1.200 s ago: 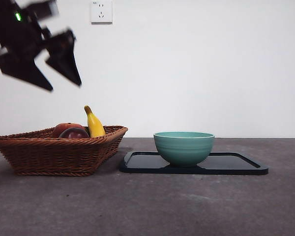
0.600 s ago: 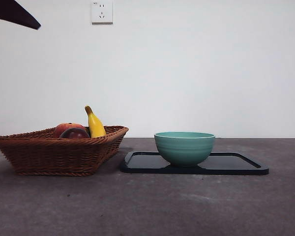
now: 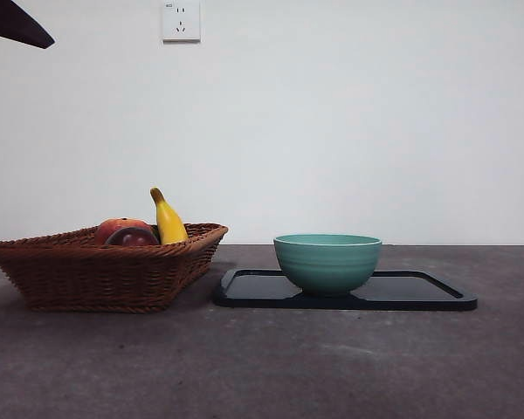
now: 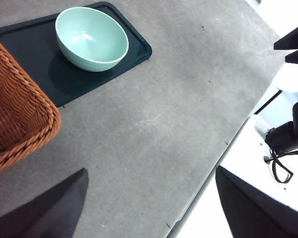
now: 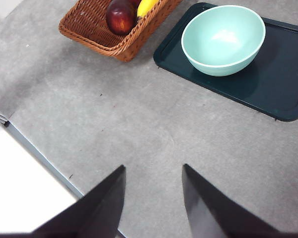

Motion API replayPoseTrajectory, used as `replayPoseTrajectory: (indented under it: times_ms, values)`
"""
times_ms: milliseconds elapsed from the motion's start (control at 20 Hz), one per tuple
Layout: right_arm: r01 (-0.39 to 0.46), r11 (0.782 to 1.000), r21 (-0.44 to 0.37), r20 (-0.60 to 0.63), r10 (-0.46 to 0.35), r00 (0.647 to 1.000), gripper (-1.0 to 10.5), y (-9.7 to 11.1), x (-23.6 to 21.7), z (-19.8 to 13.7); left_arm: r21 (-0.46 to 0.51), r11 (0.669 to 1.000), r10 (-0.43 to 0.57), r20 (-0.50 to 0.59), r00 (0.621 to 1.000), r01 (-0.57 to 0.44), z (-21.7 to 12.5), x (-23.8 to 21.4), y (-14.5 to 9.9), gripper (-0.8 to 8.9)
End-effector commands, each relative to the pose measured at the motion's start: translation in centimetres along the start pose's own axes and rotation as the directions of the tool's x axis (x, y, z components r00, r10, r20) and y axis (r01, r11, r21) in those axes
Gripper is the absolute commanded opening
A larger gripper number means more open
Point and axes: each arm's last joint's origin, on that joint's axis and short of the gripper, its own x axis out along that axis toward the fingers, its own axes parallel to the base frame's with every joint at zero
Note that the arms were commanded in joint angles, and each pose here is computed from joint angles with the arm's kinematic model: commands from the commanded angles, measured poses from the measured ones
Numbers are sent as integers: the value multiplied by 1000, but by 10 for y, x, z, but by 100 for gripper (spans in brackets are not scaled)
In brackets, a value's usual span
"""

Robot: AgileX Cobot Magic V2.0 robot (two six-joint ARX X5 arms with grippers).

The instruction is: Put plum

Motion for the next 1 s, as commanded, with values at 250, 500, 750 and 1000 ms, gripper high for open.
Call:
replayPoseTrajectory:
  times_ms: [250, 500, 750, 1000]
  values:
    - [2, 992, 123, 21, -4, 1000, 182, -1, 3, 6, 25, 1000, -8, 8, 1000, 8, 3, 0, -1, 402]
    - [91, 979, 181, 75, -106, 991, 279, -9, 18, 40, 25, 1000, -7, 8, 1000, 7, 3, 0, -1, 402]
    - [164, 970, 180, -23, -163, 986, 279, -30, 64, 91, 32, 999, -7, 7, 1000, 7, 3, 0, -1, 402]
    - [239, 956, 169, -156, -213, 964, 279, -59, 124, 126, 35, 999, -7, 7, 1000, 7, 3, 0, -1, 402]
